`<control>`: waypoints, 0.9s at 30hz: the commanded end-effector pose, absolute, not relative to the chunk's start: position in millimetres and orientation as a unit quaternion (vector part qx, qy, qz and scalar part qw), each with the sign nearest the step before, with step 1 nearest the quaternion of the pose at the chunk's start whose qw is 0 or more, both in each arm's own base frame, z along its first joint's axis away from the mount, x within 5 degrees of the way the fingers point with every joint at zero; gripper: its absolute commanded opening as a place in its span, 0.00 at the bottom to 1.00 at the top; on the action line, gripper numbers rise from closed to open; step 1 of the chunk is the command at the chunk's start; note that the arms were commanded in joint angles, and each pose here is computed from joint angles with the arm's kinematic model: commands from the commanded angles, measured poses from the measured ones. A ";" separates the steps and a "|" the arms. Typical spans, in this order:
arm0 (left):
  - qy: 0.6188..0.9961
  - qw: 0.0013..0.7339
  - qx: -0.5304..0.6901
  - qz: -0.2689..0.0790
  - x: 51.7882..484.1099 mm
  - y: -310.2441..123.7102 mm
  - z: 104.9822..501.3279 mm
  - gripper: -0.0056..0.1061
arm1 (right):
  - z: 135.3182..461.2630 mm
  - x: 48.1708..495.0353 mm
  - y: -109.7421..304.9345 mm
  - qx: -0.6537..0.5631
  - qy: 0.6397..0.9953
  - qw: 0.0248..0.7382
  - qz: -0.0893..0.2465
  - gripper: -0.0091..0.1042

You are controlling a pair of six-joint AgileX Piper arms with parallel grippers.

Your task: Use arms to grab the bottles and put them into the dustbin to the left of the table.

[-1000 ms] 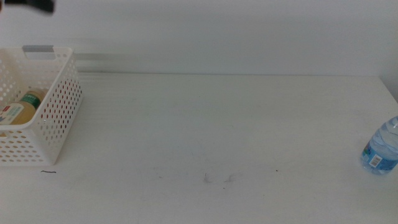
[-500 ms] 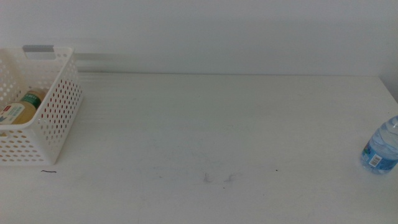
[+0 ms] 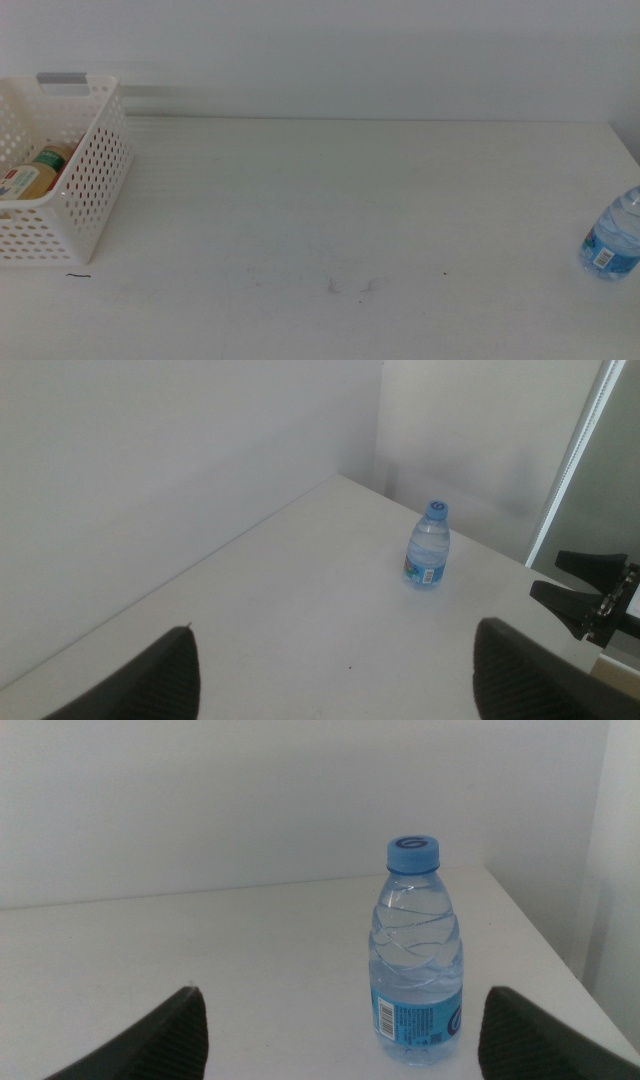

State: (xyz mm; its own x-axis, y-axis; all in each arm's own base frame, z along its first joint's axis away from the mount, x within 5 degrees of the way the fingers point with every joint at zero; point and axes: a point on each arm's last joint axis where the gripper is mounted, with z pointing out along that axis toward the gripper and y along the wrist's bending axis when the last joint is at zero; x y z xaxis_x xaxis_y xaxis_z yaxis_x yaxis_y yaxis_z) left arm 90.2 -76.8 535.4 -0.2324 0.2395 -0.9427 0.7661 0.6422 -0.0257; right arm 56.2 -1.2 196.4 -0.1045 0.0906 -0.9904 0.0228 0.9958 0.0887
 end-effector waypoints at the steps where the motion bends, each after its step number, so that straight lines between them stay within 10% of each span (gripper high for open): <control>1: 0.740 0.521 0.340 -0.256 89.8 -77.3 535.9 0.89 | 196.3 56.0 -1.7 0.042 0.740 0.671 0.023 0.74; 10: 0.740 0.521 0.340 -0.256 89.8 -77.3 535.9 0.89 | 206.1 56.5 -1.4 0.017 0.704 0.710 0.003 0.74; 27: 0.740 0.523 0.339 -0.252 88.7 -76.3 536.1 0.89 | 166.2 145.5 -0.9 0.002 0.797 0.604 0.000 0.74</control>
State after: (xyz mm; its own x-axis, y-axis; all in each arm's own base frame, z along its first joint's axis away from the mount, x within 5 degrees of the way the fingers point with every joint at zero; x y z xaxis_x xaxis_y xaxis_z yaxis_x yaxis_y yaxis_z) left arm 90.6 -76.4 535.2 -0.2322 0.2433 -0.9418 0.7628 0.6463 -0.0211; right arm 140.5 2.6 168.2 -0.2954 -0.0218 -0.9551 -0.0352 0.9993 -0.0119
